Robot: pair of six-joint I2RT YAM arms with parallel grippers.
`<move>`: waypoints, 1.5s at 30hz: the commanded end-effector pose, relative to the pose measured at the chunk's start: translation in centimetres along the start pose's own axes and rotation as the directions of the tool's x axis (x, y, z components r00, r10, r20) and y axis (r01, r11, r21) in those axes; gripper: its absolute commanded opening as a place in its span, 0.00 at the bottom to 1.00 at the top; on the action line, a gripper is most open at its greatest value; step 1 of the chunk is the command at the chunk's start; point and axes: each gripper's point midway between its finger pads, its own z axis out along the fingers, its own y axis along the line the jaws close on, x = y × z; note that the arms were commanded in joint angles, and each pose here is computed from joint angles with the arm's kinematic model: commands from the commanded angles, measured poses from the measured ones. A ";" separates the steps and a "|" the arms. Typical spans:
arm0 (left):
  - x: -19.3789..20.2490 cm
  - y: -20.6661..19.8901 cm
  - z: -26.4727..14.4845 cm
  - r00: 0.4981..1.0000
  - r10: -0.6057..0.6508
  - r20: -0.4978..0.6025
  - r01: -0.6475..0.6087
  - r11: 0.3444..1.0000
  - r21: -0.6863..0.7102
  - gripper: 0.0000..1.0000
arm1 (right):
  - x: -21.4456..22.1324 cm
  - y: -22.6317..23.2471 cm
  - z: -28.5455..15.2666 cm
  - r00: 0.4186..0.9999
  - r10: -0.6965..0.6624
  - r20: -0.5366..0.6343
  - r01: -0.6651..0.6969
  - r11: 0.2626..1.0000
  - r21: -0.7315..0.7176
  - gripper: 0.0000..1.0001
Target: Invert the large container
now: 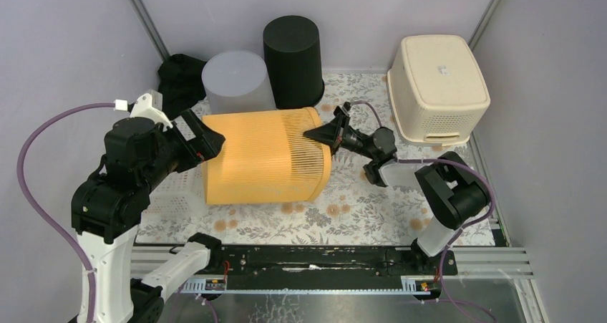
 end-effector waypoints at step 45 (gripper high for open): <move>2.4 5.2 4.1 1.000 0.017 -0.005 -0.017 0.973 -0.229 1.00 | 1.8 3.0 6.1 0.990 -0.133 -0.048 0.117 0.962 -0.245 0.00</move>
